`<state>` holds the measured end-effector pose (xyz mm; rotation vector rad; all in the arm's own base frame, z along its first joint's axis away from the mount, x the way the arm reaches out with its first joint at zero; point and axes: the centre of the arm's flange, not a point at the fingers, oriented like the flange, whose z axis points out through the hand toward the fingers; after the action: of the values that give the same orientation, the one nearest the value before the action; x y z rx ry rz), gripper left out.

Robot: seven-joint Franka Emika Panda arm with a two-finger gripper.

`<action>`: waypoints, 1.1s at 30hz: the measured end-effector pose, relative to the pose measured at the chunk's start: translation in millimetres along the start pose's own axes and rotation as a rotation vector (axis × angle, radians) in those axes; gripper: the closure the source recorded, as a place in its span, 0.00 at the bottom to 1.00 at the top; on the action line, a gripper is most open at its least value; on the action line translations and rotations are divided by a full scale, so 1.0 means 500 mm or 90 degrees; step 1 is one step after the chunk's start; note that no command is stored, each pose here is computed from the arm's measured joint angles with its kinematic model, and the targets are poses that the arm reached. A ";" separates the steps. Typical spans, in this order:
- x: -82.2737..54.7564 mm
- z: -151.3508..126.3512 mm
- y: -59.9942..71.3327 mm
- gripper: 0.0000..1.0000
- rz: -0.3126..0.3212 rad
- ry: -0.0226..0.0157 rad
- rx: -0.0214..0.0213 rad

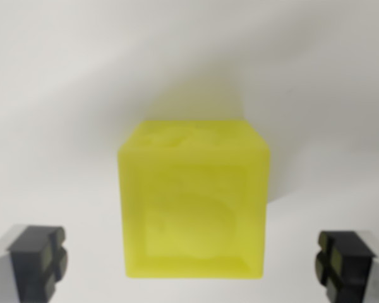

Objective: Pick yellow cube

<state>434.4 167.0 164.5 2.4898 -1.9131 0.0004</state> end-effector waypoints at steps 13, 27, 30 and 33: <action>0.000 0.042 0.001 0.00 0.001 -0.0001 -0.0003; 0.000 0.100 0.000 1.00 0.001 -0.0006 0.0001; 0.000 0.099 0.000 1.00 0.001 -0.0006 0.0002; 0.000 0.090 0.000 1.00 0.001 -0.0009 0.0005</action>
<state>434.4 166.8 119.7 2.4888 -1.9167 -0.0006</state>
